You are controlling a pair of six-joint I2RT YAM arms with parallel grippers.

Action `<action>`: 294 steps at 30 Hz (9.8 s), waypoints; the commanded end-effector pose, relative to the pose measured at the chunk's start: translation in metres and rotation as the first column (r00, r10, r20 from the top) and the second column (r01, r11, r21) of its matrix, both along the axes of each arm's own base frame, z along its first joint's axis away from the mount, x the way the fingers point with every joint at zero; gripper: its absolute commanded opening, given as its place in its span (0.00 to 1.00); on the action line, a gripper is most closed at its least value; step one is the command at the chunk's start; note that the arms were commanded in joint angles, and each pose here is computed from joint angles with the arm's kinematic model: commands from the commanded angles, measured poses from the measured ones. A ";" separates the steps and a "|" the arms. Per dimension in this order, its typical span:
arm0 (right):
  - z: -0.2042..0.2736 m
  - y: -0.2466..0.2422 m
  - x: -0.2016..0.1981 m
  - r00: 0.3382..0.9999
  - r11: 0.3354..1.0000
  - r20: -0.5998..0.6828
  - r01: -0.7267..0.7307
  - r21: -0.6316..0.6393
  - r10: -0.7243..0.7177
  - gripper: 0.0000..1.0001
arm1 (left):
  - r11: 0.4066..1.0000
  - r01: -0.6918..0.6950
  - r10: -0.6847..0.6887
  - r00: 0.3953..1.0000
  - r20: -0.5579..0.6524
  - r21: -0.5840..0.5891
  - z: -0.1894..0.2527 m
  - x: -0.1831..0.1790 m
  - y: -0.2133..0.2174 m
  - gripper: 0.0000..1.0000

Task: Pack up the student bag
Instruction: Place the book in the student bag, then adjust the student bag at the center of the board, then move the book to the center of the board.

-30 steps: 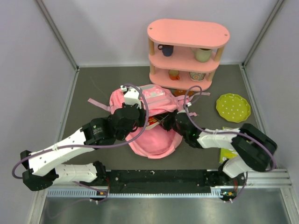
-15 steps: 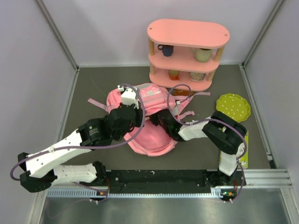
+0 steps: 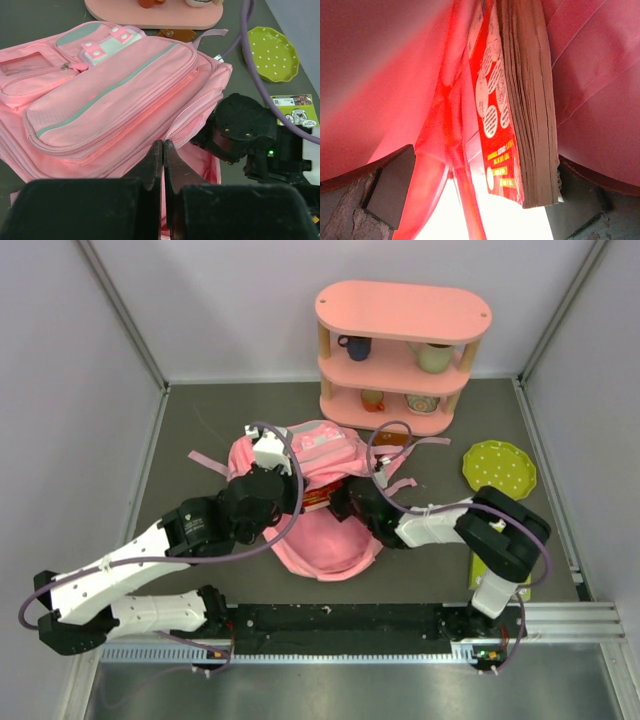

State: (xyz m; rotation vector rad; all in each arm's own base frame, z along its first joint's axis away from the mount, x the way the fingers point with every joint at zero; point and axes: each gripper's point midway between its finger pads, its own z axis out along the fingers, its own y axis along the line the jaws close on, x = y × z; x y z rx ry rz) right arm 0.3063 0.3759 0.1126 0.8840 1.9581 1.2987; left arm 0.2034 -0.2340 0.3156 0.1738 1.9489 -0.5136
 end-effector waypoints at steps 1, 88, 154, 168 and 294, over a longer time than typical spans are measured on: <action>0.038 0.002 -0.019 0.993 0.995 0.065 -0.095 0.009 0.094 0.99 | 0.990 -0.051 0.058 0.997 0.048 -0.133 0.028 0.005 0.005 0.00; 0.171 0.038 -0.095 0.540 0.672 0.420 -0.678 -0.296 0.730 0.00 | 0.932 -0.360 0.362 0.928 0.087 -0.035 0.019 -0.009 0.138 0.00; -0.027 0.042 0.095 0.864 0.522 -0.022 -0.324 -0.789 0.503 0.52 | 0.778 -0.625 0.627 0.778 0.025 -0.066 -0.028 -0.050 0.254 0.00; -0.051 0.100 0.066 0.730 0.436 -0.040 -0.450 -0.779 0.682 0.70 | 0.786 -0.615 0.617 0.786 0.025 -0.066 -0.030 -0.050 0.252 0.00; 0.016 -0.130 -0.052 0.934 0.564 -0.088 -0.283 -0.776 0.347 0.97 | 0.956 0.158 -0.138 0.986 0.097 -0.248 0.056 -0.063 0.077 0.99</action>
